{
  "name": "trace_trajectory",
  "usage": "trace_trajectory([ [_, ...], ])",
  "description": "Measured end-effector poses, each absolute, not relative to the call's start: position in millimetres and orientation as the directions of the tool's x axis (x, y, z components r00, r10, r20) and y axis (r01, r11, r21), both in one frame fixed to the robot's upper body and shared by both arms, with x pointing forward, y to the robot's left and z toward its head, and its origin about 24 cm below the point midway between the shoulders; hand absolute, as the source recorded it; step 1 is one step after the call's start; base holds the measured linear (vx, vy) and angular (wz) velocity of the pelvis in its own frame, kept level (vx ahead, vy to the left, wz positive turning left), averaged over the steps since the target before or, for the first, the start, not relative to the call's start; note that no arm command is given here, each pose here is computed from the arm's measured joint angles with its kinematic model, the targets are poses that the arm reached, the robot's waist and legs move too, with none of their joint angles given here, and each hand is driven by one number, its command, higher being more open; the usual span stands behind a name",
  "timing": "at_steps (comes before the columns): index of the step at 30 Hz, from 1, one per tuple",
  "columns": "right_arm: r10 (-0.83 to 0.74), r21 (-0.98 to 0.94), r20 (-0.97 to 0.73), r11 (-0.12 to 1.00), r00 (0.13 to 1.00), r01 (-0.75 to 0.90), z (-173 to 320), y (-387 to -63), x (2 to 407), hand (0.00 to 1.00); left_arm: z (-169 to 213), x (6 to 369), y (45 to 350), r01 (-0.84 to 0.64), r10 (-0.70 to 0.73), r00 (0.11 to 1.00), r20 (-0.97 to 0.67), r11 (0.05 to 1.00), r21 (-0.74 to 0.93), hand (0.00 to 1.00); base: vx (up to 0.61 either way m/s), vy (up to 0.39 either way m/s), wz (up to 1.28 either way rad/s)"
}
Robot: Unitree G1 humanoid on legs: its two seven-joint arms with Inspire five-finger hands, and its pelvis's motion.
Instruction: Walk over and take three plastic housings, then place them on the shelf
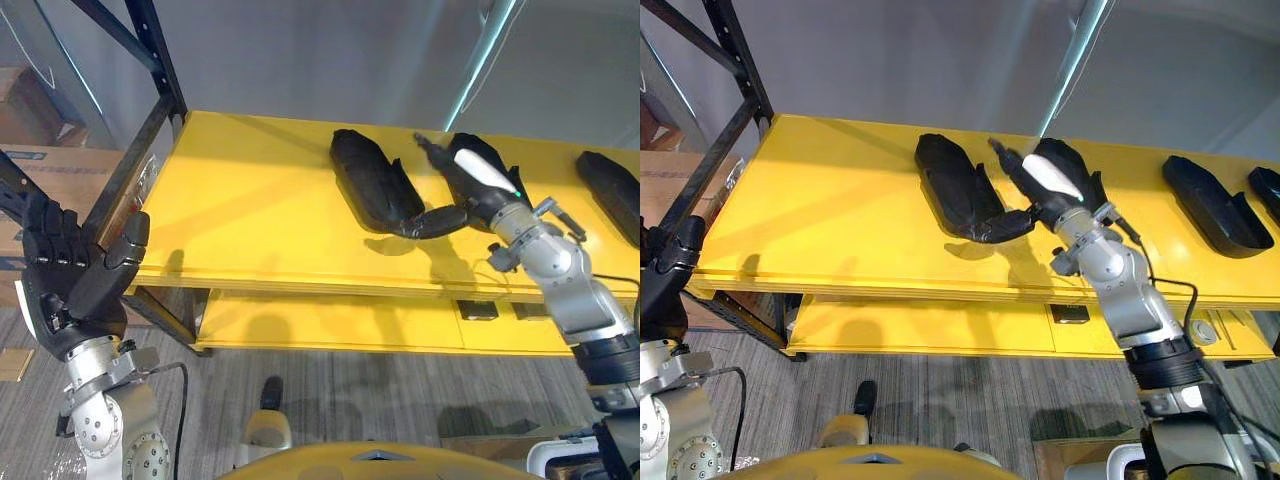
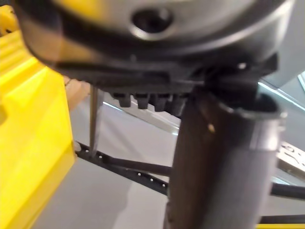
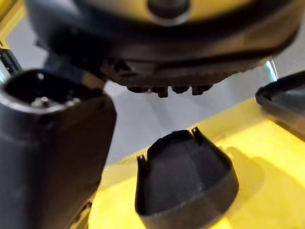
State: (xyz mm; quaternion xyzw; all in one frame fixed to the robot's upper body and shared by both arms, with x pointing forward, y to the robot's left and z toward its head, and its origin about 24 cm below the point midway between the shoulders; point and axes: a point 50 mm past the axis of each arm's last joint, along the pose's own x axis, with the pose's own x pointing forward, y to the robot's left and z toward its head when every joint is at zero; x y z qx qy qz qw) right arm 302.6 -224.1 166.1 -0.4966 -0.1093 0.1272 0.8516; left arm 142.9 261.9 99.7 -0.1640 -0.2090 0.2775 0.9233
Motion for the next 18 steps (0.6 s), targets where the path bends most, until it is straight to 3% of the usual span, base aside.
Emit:
trace_trajectory([
  [5, 0.369, -0.911, 0.021, 0.389, 0.929, -0.134, 174.1, -221.2, 305.1, 1.0, 99.1, 143.7, 260.6, -0.438, 0.575, 0.764, 0.292, 0.795, -0.419, 1.0, 0.0, -0.004, 0.01],
  [13, 0.432, -0.874, -0.282, 0.253, 0.857, -0.415, 125.5, -208.8, 306.5, 1.0, 102.2, 145.8, 261.4, -0.413, 0.54, 0.783, 0.31, 0.823, -0.39, 1.0, -0.01, -0.013, 0.04],
  [18, 0.408, -0.866, -0.374, 0.166, 0.833, -0.471, 121.1, -215.5, 306.7, 1.0, 102.5, 145.6, 261.8, -0.412, 0.537, 0.784, 0.312, 0.826, -0.386, 1.0, 0.01, -0.017, 0.08],
])
